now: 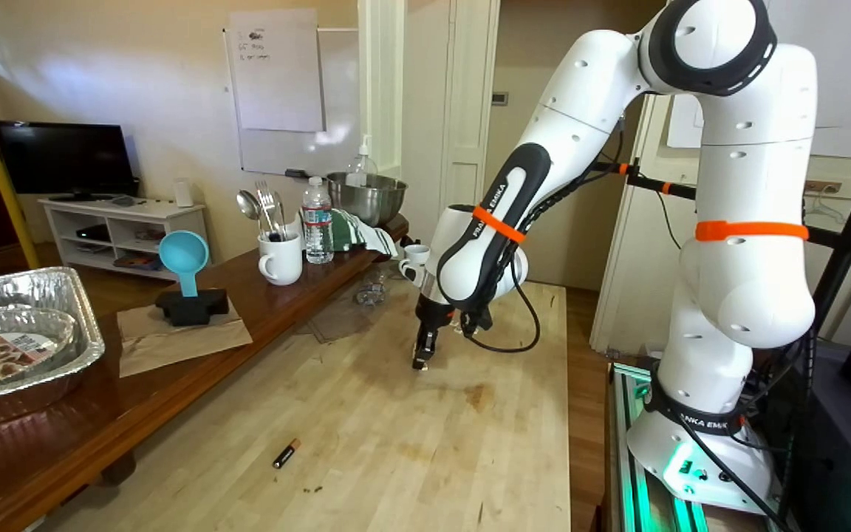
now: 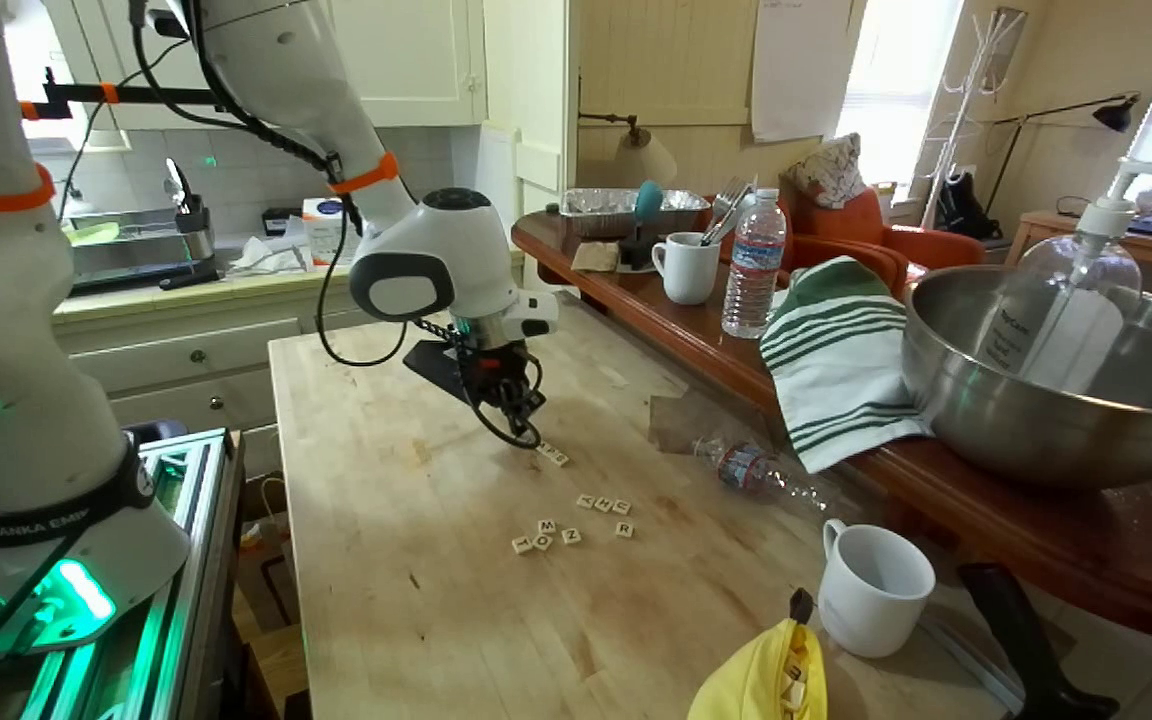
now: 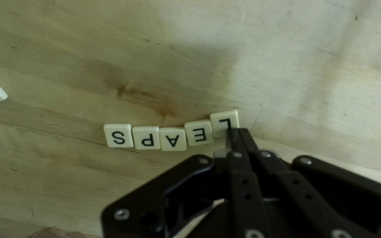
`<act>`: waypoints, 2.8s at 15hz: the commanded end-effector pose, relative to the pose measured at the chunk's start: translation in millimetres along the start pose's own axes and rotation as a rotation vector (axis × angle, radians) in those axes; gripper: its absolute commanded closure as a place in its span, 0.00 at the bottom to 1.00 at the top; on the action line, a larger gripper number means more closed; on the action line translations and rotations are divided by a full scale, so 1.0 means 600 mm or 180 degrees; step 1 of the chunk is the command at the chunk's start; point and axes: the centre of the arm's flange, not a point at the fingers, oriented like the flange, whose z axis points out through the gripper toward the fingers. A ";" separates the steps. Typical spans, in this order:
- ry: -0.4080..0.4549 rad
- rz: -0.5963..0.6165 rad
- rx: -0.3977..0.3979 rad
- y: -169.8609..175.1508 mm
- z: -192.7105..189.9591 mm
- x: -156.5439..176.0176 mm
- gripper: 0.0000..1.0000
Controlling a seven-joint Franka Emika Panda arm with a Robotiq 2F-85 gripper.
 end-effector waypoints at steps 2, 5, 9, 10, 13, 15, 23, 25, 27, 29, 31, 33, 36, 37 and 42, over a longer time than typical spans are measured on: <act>-0.0080 0.0079 0.0029 0.005 0.004 -0.013 1.00; -0.0122 0.0166 0.0061 0.003 -0.010 -0.031 1.00; -0.0130 0.0260 0.0069 0.001 -0.019 -0.048 1.00; -0.0121 0.0261 0.0055 0.003 -0.021 -0.051 1.00; -0.0128 0.0323 0.0010 0.024 -0.027 -0.060 1.00; -0.0108 0.0402 -0.0049 0.051 -0.032 -0.067 1.00; -0.0011 0.0719 -0.0262 0.154 -0.058 -0.084 1.00; 0.0000 0.0745 -0.0203 0.148 -0.079 -0.080 1.00; -0.0022 0.0719 -0.0115 0.130 -0.091 -0.076 1.00; -0.0105 0.0682 0.0006 0.114 -0.093 -0.072 1.00; -0.0193 0.0652 0.0094 0.100 -0.090 -0.071 1.00; -0.0244 0.0622 0.0162 0.090 -0.079 -0.072 1.00; -0.0236 0.0593 0.0206 0.076 -0.061 -0.078 1.00; -0.0232 0.0599 0.0221 0.072 -0.057 -0.078 1.00; -0.0231 0.0636 0.0288 0.064 -0.041 -0.079 1.00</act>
